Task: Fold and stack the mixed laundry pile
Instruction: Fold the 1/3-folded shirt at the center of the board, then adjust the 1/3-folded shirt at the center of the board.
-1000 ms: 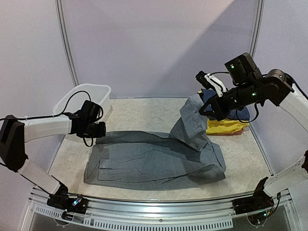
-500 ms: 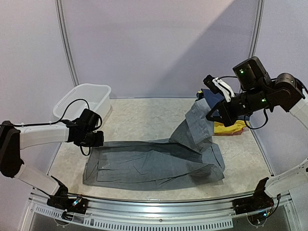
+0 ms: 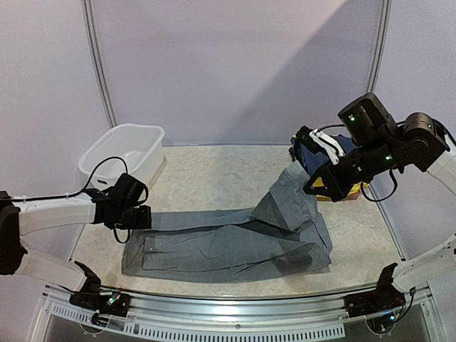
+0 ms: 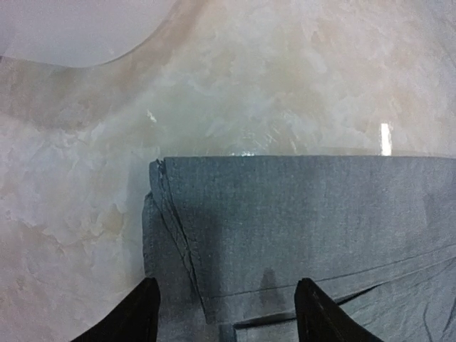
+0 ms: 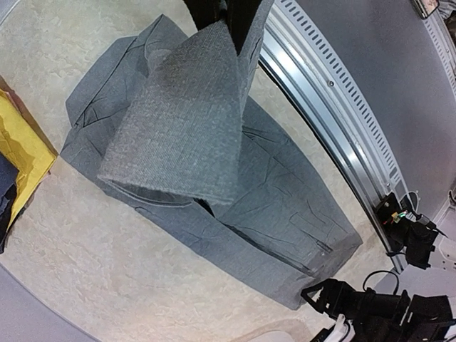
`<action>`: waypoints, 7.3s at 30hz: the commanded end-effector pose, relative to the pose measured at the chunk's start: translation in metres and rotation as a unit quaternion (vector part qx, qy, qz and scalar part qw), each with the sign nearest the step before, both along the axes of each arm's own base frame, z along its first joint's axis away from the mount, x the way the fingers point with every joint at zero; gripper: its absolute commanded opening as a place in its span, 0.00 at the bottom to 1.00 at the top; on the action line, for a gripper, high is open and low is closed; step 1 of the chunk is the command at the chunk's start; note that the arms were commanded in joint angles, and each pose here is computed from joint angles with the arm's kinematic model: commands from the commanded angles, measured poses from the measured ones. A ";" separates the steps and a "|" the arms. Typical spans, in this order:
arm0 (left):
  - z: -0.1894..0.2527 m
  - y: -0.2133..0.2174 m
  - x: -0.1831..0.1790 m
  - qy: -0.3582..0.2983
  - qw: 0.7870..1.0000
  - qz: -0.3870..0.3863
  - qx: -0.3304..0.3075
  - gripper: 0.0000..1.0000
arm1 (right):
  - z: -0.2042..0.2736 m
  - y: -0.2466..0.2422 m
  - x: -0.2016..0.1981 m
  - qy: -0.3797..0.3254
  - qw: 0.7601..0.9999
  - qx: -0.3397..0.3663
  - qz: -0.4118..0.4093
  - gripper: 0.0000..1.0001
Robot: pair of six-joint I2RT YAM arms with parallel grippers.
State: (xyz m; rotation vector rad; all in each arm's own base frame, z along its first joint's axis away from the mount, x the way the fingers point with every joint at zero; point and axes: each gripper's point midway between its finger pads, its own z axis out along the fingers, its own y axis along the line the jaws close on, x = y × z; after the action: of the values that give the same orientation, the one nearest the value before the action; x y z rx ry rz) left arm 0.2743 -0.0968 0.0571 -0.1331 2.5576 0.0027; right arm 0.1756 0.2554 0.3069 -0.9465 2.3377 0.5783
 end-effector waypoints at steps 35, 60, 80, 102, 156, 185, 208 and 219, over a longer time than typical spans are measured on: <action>0.084 -0.139 -0.012 -0.157 0.937 -0.309 -0.052 0.70 | -0.100 0.130 0.159 -0.009 0.986 0.001 0.164 0.48; -0.005 -0.313 -0.202 -0.065 0.718 -0.674 0.158 0.71 | -0.100 -0.045 0.181 -0.017 0.964 0.060 -0.259 0.88; -0.030 -0.326 -0.188 -0.086 0.715 -0.645 0.257 0.12 | -0.106 -0.054 0.162 -0.018 0.965 0.057 -0.254 0.89; 0.065 -0.337 -0.172 -0.103 0.759 -0.641 0.051 0.00 | -0.114 -0.058 0.176 -0.032 0.964 0.032 -0.262 0.89; 0.095 -0.241 0.003 -0.011 0.888 -0.366 -0.277 0.00 | -0.210 0.061 0.129 0.209 0.973 0.095 0.004 0.43; 0.240 -0.301 -0.095 -0.063 0.828 -0.456 -0.319 0.00 | -0.242 0.067 0.060 0.230 0.971 0.059 0.027 0.31; 0.138 -0.216 0.021 -0.023 0.894 -0.143 -0.424 0.00 | -0.184 0.010 0.147 0.095 0.984 0.018 -0.147 0.46; 0.064 -0.199 0.035 0.040 0.884 -0.086 -0.457 0.04 | -0.169 0.036 0.134 0.119 0.985 0.090 -0.090 0.46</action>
State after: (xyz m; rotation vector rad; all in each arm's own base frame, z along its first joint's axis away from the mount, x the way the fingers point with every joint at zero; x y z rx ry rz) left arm 0.3009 -0.2981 0.1279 -0.2036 2.4380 -1.2149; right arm 0.3134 0.2787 0.1156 -0.5803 2.5733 0.7136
